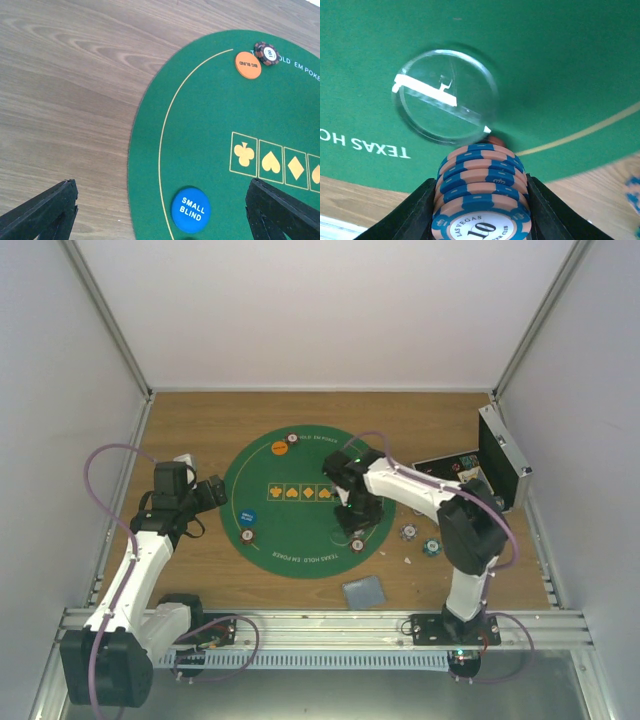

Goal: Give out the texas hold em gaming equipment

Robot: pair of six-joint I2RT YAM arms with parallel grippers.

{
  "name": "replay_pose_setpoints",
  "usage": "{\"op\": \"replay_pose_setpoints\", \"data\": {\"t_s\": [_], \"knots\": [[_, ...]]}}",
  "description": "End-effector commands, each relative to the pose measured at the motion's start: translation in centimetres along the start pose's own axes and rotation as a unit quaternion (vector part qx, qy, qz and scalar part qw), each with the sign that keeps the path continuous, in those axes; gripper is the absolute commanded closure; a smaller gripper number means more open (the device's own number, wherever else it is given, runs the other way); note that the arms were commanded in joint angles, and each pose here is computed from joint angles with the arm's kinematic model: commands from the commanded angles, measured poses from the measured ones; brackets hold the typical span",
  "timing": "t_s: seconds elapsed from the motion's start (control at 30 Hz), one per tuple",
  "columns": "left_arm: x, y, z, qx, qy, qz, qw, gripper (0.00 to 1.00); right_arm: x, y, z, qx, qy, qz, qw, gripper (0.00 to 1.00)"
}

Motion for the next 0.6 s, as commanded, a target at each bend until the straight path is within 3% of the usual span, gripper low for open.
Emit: {"op": "replay_pose_setpoints", "data": {"t_s": [0.0,0.27,0.57], "knots": [[0.2,-0.3,0.0,0.005,-0.009,-0.015,1.000,0.07,1.1,3.3,1.1,-0.054,-0.001,0.011,0.998,0.65],[0.3,-0.4,-0.1,0.008,-0.005,-0.019,1.000,0.07,3.5,6.6,1.2,-0.102,0.023,0.010,0.994,0.65],[0.5,-0.5,-0.3,0.010,0.000,-0.020,1.000,0.07,5.3,6.7,-0.8,-0.098,0.054,0.002,0.994,0.65]]}}
Point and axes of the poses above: each gripper's point midway between its finger pads, its own x axis out along the fingers, its own y axis along the line the jaws close on, z = x × y, the point moved 9 cm from there along -x, back along the fingers, and after that the axes turned 2 degrees about -x, right-handed, at the moved point
